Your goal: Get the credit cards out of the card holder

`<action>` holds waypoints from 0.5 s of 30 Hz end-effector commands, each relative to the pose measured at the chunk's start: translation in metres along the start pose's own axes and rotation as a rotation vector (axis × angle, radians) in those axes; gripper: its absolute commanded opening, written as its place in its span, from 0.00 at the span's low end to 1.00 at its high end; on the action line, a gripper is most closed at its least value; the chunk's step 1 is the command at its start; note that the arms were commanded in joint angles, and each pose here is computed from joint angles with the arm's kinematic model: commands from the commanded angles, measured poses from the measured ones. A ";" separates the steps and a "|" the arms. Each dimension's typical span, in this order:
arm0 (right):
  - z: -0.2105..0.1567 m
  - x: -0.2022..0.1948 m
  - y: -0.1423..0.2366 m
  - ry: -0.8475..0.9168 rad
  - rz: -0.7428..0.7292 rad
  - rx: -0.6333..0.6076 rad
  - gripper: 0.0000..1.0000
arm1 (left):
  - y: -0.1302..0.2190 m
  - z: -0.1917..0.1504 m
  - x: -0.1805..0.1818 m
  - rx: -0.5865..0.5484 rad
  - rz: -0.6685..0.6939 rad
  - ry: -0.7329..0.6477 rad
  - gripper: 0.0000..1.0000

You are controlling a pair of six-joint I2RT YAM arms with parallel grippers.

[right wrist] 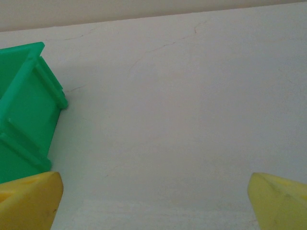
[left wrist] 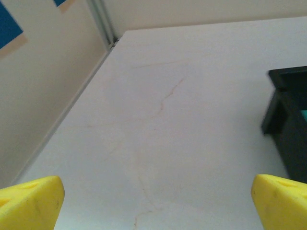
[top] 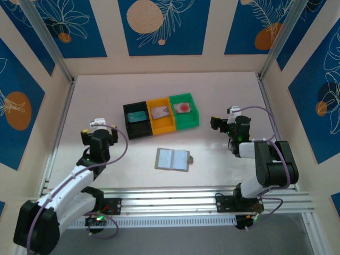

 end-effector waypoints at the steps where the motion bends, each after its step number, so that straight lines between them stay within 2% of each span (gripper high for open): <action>1: 0.000 0.003 0.000 0.017 0.020 -0.011 0.99 | -0.014 0.002 0.007 -0.027 0.037 0.056 1.00; 9: 0.000 0.003 0.000 0.009 0.030 -0.007 0.99 | -0.040 0.007 0.005 -0.063 0.051 0.086 1.00; 15: 0.000 0.003 0.000 0.009 0.031 -0.008 0.99 | -0.065 -0.002 -0.011 -0.051 0.023 0.015 1.00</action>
Point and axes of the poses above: each hand's point on the last joint's axis, 136 mm out from that joint toward the fingers, its own y axis back along the fingers, its own x axis along the line the jaws close on, z = x × y, the point moved 1 cm from there along y, back along the fingers, and after that the axes turned 5 degrees about y, right-handed, at the moved point
